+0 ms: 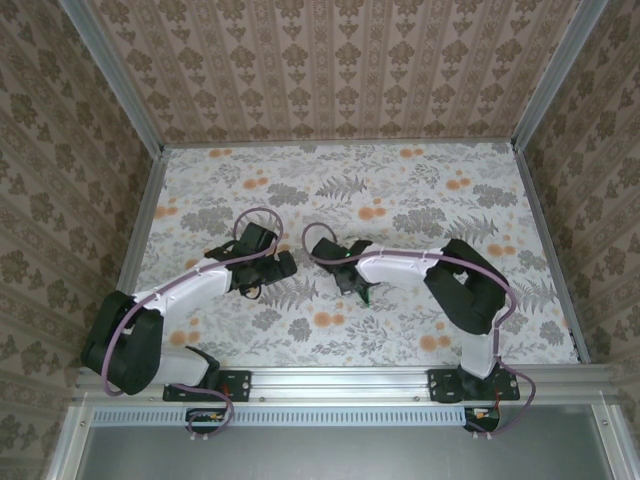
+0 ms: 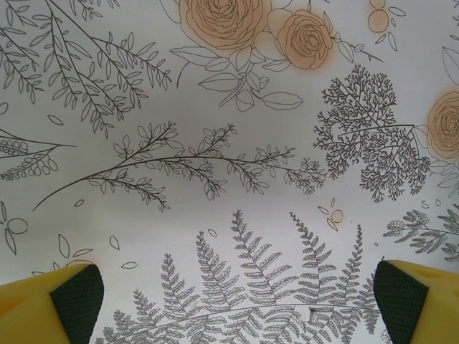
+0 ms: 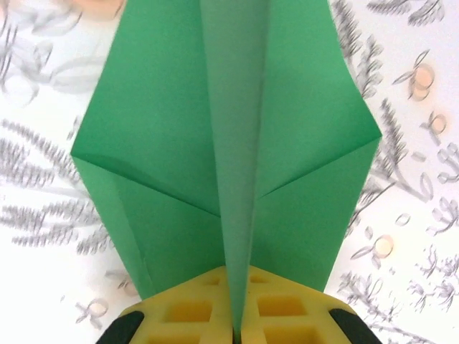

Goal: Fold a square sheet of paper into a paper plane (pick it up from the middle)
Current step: Turn over a paper plane at the center of the table.

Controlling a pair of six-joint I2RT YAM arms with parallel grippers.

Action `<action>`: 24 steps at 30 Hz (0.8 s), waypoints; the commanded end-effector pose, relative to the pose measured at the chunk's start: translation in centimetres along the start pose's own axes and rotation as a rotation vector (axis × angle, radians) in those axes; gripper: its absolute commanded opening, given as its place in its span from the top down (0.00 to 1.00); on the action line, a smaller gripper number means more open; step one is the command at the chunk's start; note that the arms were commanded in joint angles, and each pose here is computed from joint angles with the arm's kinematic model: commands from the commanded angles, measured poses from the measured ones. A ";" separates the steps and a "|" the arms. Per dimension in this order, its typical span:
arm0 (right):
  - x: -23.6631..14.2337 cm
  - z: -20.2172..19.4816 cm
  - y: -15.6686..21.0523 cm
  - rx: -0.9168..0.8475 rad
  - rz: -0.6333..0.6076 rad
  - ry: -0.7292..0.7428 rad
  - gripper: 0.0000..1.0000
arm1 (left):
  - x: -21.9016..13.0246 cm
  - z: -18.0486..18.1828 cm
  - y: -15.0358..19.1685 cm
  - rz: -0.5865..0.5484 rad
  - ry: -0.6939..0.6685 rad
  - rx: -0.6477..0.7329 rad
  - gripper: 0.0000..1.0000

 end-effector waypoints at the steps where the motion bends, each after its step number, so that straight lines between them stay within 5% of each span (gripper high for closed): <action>1: -0.6 -1.5 -2.6 0.060 -0.025 -0.080 0.91 | 0.1 0.3 0.2 0.019 -0.011 0.016 0.00; 14: 2.9 -5.1 -10.0 0.178 -0.017 -0.031 0.85 | -0.1 0.2 0.2 0.025 -0.005 0.048 0.00; 24: 5.3 -5.1 -11.1 0.190 0.022 -0.008 0.85 | 0.1 0.1 0.2 0.030 -0.008 0.055 0.00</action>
Point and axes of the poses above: each hand's point on the last joint's axis, 136 mm out from that joint toward the fingers, its own x axis out along the fingers, its own z axis along the line the jaws close on, y = z × x, the point moved 9 cm from there along -x, back along the fingers, and after that the axes turned 5 degrees about -x, right-handed, at the moved point
